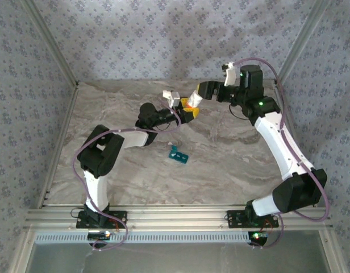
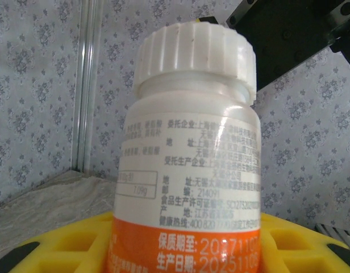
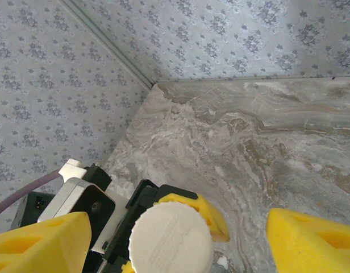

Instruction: Sort the pills into containers

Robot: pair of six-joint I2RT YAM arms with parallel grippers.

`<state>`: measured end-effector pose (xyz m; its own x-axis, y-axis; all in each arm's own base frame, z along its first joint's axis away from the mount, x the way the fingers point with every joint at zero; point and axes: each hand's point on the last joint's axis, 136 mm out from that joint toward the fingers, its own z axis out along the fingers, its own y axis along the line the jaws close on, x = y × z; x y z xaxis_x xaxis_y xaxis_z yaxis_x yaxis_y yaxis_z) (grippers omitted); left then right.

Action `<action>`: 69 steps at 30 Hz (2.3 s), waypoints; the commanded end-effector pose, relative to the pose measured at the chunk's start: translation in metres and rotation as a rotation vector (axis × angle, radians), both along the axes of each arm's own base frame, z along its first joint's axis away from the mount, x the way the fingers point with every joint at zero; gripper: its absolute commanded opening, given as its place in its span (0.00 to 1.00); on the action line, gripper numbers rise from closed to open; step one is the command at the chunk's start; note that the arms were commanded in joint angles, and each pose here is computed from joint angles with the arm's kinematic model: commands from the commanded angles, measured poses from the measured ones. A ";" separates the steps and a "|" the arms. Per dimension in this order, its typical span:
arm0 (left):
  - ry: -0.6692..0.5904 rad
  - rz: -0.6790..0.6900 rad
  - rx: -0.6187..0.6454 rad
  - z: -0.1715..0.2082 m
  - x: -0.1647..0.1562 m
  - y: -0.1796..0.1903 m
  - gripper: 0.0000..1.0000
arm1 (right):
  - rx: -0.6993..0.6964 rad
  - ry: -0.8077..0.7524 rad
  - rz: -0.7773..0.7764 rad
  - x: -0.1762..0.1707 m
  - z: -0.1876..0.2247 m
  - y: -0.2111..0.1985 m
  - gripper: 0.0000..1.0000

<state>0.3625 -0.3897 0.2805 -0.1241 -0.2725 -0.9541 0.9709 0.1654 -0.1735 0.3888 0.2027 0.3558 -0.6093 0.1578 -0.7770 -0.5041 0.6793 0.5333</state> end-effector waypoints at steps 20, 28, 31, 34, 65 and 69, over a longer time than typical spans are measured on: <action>-0.054 0.000 -0.045 0.024 -0.005 0.001 0.00 | -0.046 0.064 0.066 -0.002 -0.031 0.023 0.48; -0.049 0.009 -0.039 0.022 -0.003 0.000 0.00 | -0.082 0.153 -0.002 -0.004 -0.050 0.029 0.38; -0.046 0.010 -0.036 0.021 -0.002 -0.001 0.00 | -0.095 0.193 -0.062 -0.003 -0.060 0.031 0.38; -0.046 0.013 -0.036 0.021 -0.001 -0.001 0.00 | -0.115 0.207 -0.108 -0.003 -0.066 0.032 0.38; -0.023 0.015 -0.035 0.014 -0.002 0.000 0.00 | 0.027 -0.097 0.025 -0.014 0.011 -0.008 0.84; -0.021 0.006 -0.038 0.015 -0.002 -0.002 0.00 | 0.034 -0.077 0.082 -0.010 0.004 -0.001 0.84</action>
